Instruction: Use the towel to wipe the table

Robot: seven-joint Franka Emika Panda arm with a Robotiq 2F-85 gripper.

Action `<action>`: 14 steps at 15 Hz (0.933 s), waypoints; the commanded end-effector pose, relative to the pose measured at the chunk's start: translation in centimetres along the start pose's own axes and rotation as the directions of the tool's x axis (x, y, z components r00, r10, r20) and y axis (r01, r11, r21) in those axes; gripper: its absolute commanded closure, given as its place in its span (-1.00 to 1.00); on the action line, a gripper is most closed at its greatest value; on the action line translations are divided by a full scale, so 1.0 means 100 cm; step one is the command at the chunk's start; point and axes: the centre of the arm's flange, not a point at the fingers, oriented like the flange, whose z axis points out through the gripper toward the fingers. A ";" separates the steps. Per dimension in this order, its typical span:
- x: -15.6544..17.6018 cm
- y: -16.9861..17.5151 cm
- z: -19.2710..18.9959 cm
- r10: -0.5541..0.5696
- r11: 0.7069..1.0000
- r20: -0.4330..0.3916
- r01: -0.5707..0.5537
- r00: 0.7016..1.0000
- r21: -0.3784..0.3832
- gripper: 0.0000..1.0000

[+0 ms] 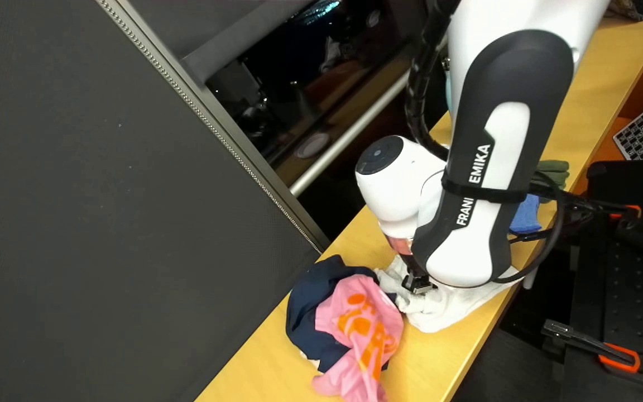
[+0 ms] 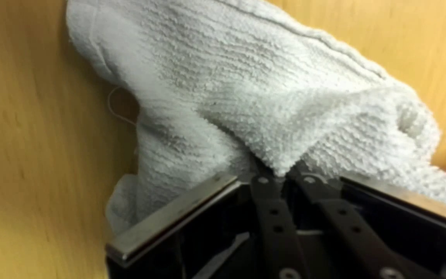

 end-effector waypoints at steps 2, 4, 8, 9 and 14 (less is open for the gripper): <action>-0.034 0.045 0.006 0.008 1.000 0.072 -0.007 0.997 -0.023 0.96; -0.029 0.067 0.017 0.056 0.997 0.085 -0.051 0.995 -0.060 0.96; -0.009 0.115 0.028 0.154 0.981 0.050 -0.146 0.987 -0.130 0.96; -0.007 0.129 0.029 0.172 0.977 0.053 -0.164 0.984 -0.138 0.96; 0.011 0.185 0.042 0.294 0.929 -0.002 -0.286 0.956 -0.233 0.96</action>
